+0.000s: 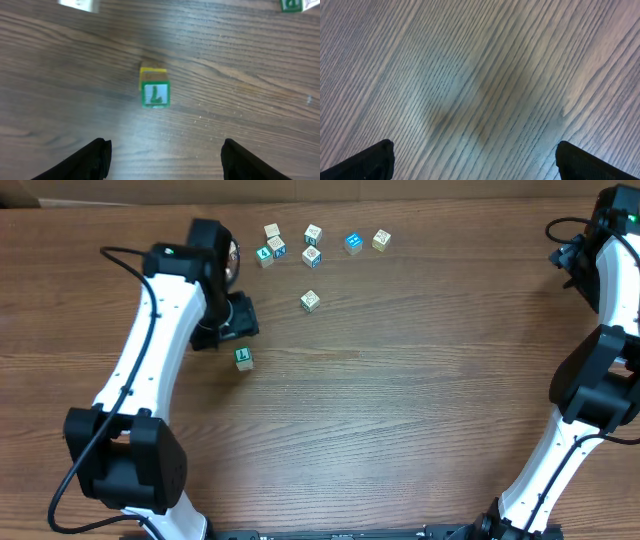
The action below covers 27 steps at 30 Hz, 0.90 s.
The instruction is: Form a tower
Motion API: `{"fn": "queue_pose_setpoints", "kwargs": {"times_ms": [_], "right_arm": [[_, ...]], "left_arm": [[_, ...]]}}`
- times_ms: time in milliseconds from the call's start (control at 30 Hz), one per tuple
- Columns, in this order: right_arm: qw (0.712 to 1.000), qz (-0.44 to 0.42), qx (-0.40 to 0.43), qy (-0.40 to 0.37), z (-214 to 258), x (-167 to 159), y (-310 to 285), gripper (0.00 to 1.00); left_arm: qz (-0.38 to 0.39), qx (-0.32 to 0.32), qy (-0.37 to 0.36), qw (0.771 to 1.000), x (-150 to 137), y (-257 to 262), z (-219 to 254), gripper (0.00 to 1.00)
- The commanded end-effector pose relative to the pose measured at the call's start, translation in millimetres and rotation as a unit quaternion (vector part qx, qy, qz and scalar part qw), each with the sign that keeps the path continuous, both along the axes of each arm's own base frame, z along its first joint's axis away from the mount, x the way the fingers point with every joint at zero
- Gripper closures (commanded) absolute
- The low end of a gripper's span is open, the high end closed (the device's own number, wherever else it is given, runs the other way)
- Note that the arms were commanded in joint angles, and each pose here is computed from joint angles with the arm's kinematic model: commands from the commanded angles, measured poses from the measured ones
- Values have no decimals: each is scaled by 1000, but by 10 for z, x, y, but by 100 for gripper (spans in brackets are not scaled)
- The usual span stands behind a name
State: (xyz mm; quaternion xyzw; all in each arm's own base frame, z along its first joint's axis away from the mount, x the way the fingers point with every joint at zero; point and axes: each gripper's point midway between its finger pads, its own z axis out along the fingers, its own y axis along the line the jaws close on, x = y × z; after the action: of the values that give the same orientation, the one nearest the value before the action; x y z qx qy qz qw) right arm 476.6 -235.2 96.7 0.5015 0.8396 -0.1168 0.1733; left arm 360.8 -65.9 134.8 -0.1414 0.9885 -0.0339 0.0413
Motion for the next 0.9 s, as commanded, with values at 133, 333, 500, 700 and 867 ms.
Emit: {"fn": "queue_pose_setpoints", "kwargs": {"times_ms": [133,333,500,700,867], "right_arm": [[1000,-2,-9,-4,24,32,-32,0],[1000,-2,-9,-4,26,33,-32,0],[1000,-2,-9,-4,24,32,-32,0],[1000,-2,-9,-4,24,32,-32,0],[1000,-2,-9,-4,25,33,-32,0]], "left_arm": [[7,26,4,1000,-34,33,-376,35],[9,33,-10,999,0,61,-578,34],[7,34,-14,999,-13,68,-732,34],[9,36,-26,999,25,84,-807,44],[10,45,-30,998,23,117,-868,45]]}}
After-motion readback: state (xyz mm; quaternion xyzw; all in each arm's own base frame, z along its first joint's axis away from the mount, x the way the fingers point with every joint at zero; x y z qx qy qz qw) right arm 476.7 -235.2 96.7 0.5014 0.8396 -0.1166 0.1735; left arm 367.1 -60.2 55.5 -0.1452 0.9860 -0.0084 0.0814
